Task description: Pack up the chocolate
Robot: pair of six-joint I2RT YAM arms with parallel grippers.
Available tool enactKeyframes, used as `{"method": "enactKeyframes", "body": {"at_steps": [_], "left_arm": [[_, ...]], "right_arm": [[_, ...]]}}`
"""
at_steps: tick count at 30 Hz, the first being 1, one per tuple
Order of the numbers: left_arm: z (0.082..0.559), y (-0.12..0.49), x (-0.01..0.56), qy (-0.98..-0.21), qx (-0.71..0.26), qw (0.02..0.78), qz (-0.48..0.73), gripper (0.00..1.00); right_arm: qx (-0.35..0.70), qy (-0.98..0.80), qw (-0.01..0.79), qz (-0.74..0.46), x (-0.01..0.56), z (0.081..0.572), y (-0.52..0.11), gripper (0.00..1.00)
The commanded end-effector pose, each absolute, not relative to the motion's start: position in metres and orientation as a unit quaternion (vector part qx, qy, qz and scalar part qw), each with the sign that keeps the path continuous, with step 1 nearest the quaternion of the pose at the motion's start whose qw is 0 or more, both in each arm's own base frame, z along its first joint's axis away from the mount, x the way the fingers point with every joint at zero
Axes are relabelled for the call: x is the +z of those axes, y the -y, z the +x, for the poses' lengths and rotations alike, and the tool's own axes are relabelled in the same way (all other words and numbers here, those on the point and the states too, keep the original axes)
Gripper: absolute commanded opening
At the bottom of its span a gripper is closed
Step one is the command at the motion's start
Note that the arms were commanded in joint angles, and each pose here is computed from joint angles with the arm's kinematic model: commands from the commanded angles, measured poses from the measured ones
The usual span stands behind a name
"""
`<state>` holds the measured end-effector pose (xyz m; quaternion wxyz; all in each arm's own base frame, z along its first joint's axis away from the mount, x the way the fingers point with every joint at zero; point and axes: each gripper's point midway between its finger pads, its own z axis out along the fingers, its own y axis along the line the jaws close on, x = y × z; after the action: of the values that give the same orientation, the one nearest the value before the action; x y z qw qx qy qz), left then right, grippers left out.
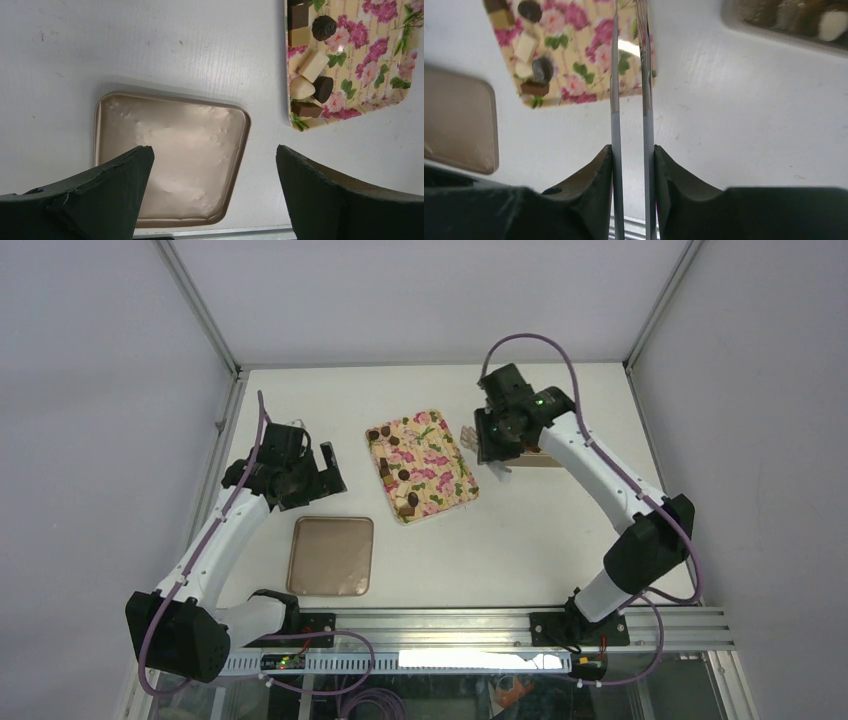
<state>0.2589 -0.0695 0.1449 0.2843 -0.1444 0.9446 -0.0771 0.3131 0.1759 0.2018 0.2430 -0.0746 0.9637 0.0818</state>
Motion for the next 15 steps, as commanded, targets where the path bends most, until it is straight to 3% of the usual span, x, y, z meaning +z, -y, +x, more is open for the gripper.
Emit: {"method": "enactKeyframes", "body": {"at_steps": [1, 15], "left_arm": [[0.269, 0.067, 0.169, -0.930, -0.086, 0.327, -0.142, 0.99], [0.262, 0.065, 0.170, -0.929, -0.086, 0.329, -0.146, 0.99]], "right_arm": [[0.107, -0.960, 0.227, -0.121, 0.193, 0.280, -0.219, 0.29], [0.120, -0.947, 0.179, -0.238, 0.161, 0.233, -0.287, 0.38]]}}
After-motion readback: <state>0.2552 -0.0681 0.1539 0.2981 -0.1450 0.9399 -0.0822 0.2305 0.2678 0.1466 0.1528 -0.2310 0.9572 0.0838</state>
